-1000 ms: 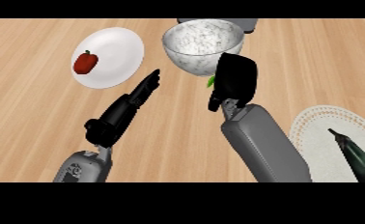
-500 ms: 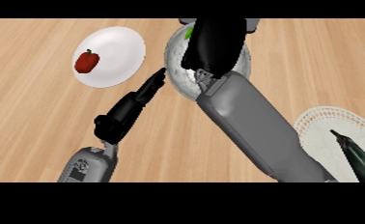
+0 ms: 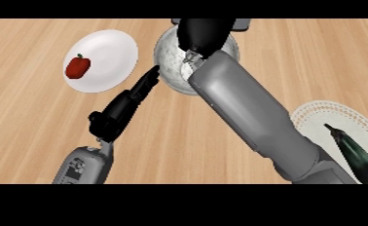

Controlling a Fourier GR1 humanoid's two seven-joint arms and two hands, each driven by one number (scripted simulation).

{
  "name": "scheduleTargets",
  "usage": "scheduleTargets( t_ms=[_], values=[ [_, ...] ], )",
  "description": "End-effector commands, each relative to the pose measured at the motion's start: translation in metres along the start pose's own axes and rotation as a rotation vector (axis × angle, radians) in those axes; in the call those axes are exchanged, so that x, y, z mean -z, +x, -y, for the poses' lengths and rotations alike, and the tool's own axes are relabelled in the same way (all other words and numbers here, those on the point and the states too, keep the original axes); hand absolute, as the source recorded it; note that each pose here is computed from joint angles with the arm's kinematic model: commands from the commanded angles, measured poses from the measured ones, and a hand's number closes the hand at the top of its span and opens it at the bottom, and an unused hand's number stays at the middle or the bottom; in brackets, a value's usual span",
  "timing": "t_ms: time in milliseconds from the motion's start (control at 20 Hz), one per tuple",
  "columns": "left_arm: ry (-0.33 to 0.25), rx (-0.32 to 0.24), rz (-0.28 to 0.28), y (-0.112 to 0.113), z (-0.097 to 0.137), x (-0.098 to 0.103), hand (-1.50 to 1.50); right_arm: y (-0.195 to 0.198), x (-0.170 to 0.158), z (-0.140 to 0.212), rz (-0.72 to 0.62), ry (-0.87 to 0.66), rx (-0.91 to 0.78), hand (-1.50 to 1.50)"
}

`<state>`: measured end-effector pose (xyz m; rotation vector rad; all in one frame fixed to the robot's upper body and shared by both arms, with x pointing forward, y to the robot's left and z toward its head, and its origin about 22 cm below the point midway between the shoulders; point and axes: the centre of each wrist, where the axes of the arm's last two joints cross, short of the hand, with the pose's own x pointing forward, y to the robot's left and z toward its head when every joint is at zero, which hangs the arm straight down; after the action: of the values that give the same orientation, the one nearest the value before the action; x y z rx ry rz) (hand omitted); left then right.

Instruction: Pick the lemon from the placemat and place it in the bowl

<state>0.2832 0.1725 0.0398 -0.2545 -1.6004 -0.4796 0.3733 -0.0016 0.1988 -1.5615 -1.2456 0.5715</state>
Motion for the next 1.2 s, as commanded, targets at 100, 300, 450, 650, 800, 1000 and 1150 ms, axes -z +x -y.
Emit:
scheduleTargets(
  t_ms=[100,300,450,650,800,1000,1150],
  values=[
    [0.041,-0.006,-0.008,-0.005,-0.008,-0.006,0.00,0.004,0.006,-0.027,-0.197,-0.101,-0.038,1.50],
    [0.059,-0.019,-0.012,-0.009,-0.004,-0.013,0.00,-0.005,0.011,-0.042,-0.248,0.045,-0.094,1.50],
    [0.046,-0.011,0.001,0.001,-0.002,-0.003,0.00,-0.028,0.024,-0.063,-0.346,0.262,-0.036,1.50],
    [0.053,-0.005,-0.013,-0.002,-0.002,-0.010,0.00,-0.044,0.031,-0.075,-0.372,0.380,0.136,-1.50],
    [0.067,-0.006,-0.025,-0.010,-0.019,-0.025,0.00,-0.046,0.035,-0.081,-0.272,0.352,0.211,-1.50],
    [0.072,-0.013,-0.010,-0.006,-0.004,-0.011,0.00,-0.042,0.028,-0.089,-0.248,0.230,0.280,-1.50],
    [0.052,0.004,-0.009,-0.002,-0.009,-0.010,0.00,-0.025,0.037,-0.067,-0.295,0.142,0.361,-1.50]
  ],
)
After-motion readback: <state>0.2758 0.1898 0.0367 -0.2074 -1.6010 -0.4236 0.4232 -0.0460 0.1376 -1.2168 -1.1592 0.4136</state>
